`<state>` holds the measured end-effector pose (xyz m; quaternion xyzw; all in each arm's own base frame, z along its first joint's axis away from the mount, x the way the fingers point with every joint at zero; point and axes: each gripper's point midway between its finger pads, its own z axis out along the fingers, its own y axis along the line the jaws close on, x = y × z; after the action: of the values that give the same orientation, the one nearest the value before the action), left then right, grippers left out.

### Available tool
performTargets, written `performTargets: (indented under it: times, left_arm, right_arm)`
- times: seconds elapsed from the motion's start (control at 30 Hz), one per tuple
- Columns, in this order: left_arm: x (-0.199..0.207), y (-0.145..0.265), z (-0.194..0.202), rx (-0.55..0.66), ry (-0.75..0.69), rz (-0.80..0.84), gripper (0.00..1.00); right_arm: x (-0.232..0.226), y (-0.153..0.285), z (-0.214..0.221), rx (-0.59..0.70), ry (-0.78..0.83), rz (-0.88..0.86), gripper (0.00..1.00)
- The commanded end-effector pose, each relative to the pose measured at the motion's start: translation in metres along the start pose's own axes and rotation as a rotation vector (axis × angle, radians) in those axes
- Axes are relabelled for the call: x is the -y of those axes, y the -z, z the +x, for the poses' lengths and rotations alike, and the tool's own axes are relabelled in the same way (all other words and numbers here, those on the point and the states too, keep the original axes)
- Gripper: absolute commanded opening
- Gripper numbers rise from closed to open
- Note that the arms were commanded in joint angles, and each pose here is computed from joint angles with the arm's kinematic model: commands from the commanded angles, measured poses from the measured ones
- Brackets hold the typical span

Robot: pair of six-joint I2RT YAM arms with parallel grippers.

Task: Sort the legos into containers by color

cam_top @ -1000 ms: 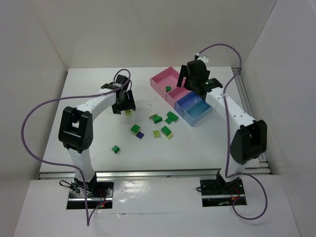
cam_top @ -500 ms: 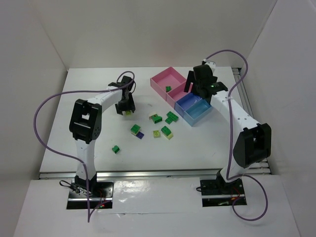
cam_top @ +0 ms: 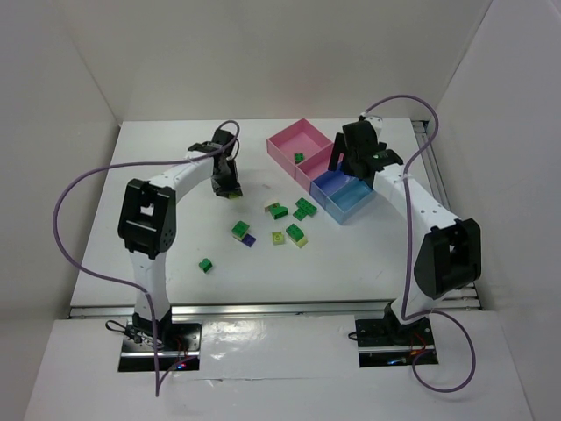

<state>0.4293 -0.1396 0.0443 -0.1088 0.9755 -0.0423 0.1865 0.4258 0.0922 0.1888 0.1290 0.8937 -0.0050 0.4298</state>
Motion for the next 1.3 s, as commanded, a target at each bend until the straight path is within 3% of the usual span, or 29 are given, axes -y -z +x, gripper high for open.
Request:
performTargets:
  times: [0.0,0.23,0.37,0.43,0.47,0.5,0.6,0.77,1.27]
  left_arm:
    - [0.056,0.075,-0.036,0.157,-0.095,0.257,0.24]
    - [0.141,0.148,-0.054,0.276,-0.216,0.573,0.21]
    - [0.193,0.170,-0.060,0.284,-0.266,0.752,0.18]
    - [0.213,0.153,-0.061,0.250,-0.253,0.787,0.18]
    - [0.230,0.168,-0.071,0.292,-0.275,0.835,0.18]
    - [0.237,0.145,-0.072,0.257,-0.263,0.834,0.18]
    - [0.265,0.153,-0.077,0.270,-0.276,0.911,0.18]
    - [0.279,0.136,-0.076,0.258,-0.283,0.941,0.18]
    - [0.284,0.080,-0.065,0.223,-0.325,0.896,0.19]
  right_arm:
    - [0.012,0.013,-0.008,0.038,-0.024,0.034,0.93]
    - [0.022,0.018,-0.004,0.048,-0.043,0.047,0.93]
    - [0.038,0.032,-0.007,0.092,-0.105,0.103,0.93]
    - [0.050,0.038,-0.004,0.094,-0.178,0.130,0.93]
    - [0.053,0.046,-0.002,0.105,-0.202,0.124,0.93]
    - [0.056,0.050,0.002,0.103,-0.226,0.125,0.93]
    - [0.060,0.065,0.014,0.111,-0.255,0.100,0.93]
    - [0.071,0.076,0.030,0.123,-0.261,0.106,0.93]
    - [0.075,0.039,0.049,0.041,-0.267,0.159,0.93]
